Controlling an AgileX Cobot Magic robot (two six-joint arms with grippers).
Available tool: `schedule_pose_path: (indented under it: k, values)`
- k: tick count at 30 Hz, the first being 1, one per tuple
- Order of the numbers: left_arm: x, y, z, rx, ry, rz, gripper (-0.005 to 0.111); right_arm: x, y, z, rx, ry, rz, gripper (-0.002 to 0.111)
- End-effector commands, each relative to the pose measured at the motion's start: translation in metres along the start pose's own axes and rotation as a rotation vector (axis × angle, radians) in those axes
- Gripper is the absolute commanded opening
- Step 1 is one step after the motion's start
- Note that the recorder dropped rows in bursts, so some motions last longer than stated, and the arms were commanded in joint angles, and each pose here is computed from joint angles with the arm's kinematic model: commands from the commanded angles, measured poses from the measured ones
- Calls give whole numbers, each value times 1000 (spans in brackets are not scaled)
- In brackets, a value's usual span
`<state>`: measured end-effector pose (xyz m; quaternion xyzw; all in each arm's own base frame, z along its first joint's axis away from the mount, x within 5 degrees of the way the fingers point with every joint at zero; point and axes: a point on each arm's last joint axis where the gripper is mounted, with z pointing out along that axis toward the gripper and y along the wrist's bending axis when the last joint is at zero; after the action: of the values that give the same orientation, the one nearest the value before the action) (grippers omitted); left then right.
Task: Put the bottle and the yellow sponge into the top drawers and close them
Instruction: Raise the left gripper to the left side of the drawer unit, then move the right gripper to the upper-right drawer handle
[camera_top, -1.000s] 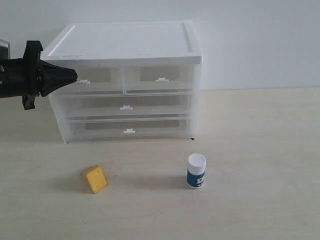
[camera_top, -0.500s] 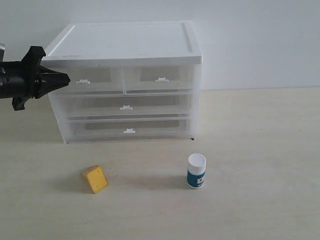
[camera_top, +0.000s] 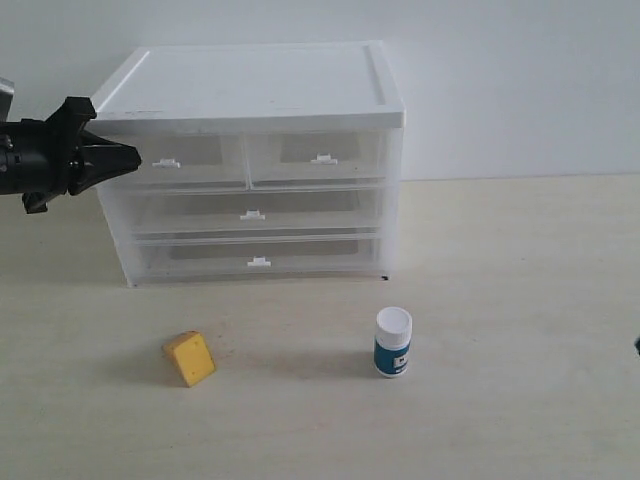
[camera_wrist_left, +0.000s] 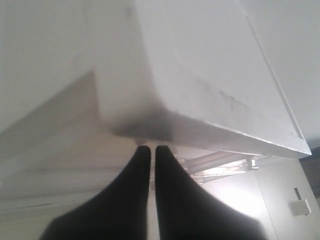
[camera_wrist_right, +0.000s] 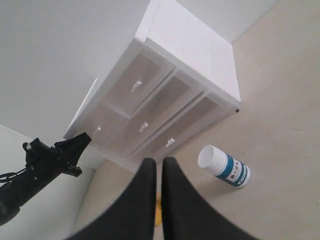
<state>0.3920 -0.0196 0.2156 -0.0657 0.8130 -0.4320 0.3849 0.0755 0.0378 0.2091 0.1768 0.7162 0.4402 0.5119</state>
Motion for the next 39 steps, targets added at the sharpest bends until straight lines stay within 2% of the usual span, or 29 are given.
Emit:
schedule_pose_path:
  k: [1, 5, 10, 17, 19, 22, 24, 26, 32, 39]
  values:
    - [-6, 0, 1, -27, -41, 1, 4, -13, 32, 32, -3, 53, -86, 0]
    - [-6, 0, 1, -27, -34, 7, 4, -18, 57, 72, 32, 126, -183, 0]
    - [-6, 0, 1, -28, -33, 8, 4, -27, 66, 109, 69, 82, -171, 0]
    - [-6, 0, 1, -27, -35, 6, 4, -17, 58, 154, 141, 87, 38, 0]
    - [-6, 0, 1, -23, -34, 6, 4, -9, 55, 173, 139, 123, 52, 0]
    - [-6, -1, 1, -13, -31, 6, 4, 4, 58, 199, 8, 165, 166, 0]
    - [-5, -2, 1, -4, -27, 6, 4, 7, 59, 215, -156, 191, 265, 0]
    - [-5, -2, 1, -2, -27, 6, 4, 7, 48, 232, -225, 210, 365, 0]
    - [-5, -2, 1, -3, -27, 6, 4, 10, 7, 262, -216, 175, 360, 0]
    - [-5, -2, 1, -6, -28, 6, 4, 17, 4, 292, -240, 225, 363, 0]
